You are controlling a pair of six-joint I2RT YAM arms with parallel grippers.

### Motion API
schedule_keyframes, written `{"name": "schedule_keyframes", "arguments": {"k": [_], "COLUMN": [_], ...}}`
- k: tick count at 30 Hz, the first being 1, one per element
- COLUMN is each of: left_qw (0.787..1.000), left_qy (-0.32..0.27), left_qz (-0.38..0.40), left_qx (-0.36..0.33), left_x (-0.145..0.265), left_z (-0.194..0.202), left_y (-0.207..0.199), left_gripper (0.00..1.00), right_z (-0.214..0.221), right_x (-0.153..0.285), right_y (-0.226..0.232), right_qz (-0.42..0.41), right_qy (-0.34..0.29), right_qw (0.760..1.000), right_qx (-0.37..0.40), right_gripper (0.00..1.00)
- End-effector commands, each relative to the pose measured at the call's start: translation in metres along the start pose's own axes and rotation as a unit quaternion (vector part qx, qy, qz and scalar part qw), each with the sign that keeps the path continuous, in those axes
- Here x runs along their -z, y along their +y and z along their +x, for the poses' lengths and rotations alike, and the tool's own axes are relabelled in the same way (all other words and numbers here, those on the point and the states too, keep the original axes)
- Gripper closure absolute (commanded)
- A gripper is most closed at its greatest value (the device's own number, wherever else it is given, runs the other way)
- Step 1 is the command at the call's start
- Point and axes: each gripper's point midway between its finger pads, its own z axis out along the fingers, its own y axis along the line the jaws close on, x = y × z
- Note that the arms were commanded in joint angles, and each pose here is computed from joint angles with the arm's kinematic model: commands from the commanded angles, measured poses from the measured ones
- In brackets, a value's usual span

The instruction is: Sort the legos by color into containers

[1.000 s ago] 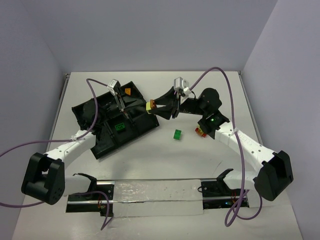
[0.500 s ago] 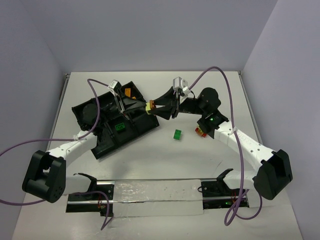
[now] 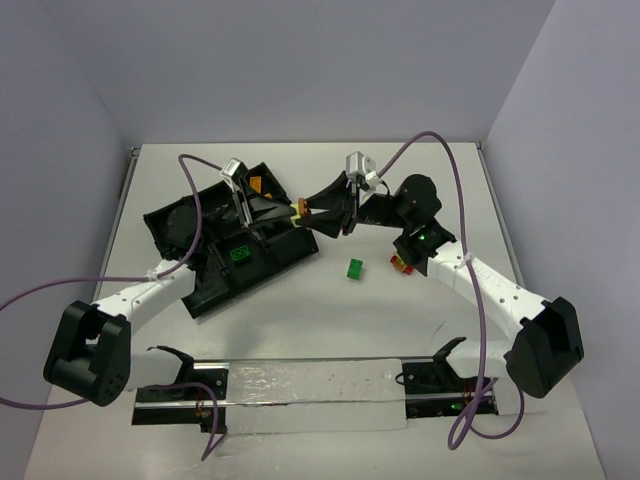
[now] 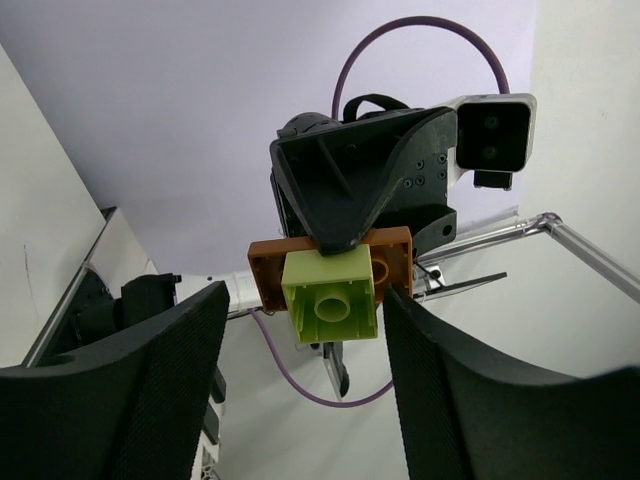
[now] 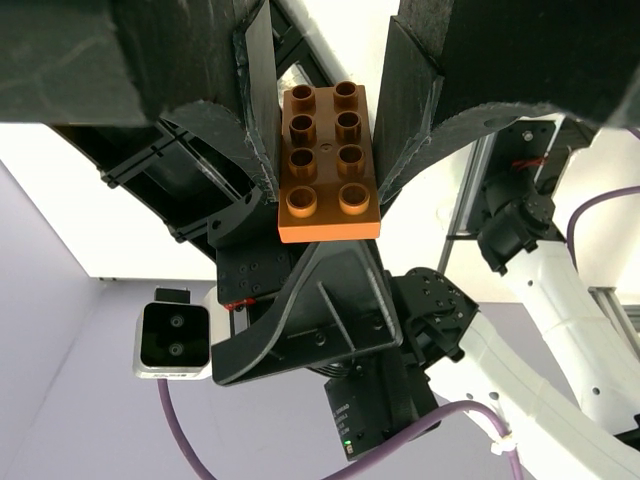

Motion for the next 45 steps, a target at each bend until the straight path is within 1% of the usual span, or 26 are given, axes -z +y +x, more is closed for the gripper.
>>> {"name": "schedule_keyframes", "arguments": {"k": [1,8,10,12,13,14,15,23,31,38,41,42,44,45], "left_qw": [0.998,0.998,0.998,0.999,0.999,0.999,0.999,1.0,0.997,0.996,0.993,0.988,0.977,0.97], "left_qy": [0.019,0.023,0.023,0.021,0.021,0.021,0.02,-0.004,-0.041,-0.047,-0.063,-0.073,-0.095,-0.105], "left_qz": [0.028,0.03,0.025,0.019,0.017,0.014,0.011,0.003,-0.036,-0.06,-0.093,-0.124,-0.169,-0.182], "left_qx": [-0.047,-0.048,-0.045,-0.043,-0.043,-0.042,-0.039,-0.029,-0.055,-0.048,-0.046,-0.061,-0.085,-0.119], "left_x": [-0.006,-0.009,-0.011,-0.011,-0.011,-0.011,-0.011,0.004,0.027,0.037,0.045,0.051,0.06,0.061], "left_z": [0.007,0.007,0.006,0.005,0.005,0.005,0.005,-0.004,-0.026,-0.028,-0.036,-0.043,-0.059,-0.068], "left_y": [-0.027,-0.029,-0.027,-0.024,-0.024,-0.022,-0.021,-0.014,-0.012,-0.003,0.005,0.013,0.017,0.012], "left_gripper": [0.32,0.39,0.53,0.68,0.8,0.95,1.0,1.0,1.0,1.0,1.0,1.0,1.0,1.0], "right_z": [-0.029,-0.029,-0.029,-0.028,-0.027,-0.027,-0.026,-0.024,-0.023,-0.023,-0.023,-0.02,-0.017,-0.015], "right_x": [-0.006,-0.008,-0.007,-0.007,-0.007,-0.006,-0.006,0.004,0.013,0.014,0.016,0.017,0.019,0.02], "right_y": [-0.003,-0.003,-0.003,-0.004,-0.004,-0.004,-0.004,-0.005,-0.006,-0.008,-0.009,-0.012,-0.017,-0.02], "right_qz": [-0.004,-0.007,-0.007,-0.006,-0.005,-0.004,-0.002,0.014,0.023,0.024,0.031,0.04,0.057,0.066], "right_qy": [-0.031,-0.032,-0.031,-0.03,-0.029,-0.029,-0.028,-0.024,-0.025,-0.028,-0.027,-0.022,-0.013,-0.009], "right_qw": [0.999,0.999,0.999,0.999,0.999,0.999,0.999,0.999,0.999,0.999,0.999,0.999,0.998,0.998], "right_qx": [0.03,0.03,0.029,0.028,0.028,0.028,0.028,0.036,0.037,0.031,0.029,0.024,0.022,0.02], "right_gripper": [1.0,1.0,1.0,1.0,1.0,1.0,1.0,1.0,1.0,1.0,1.0,1.0,1.0,1.0]}}
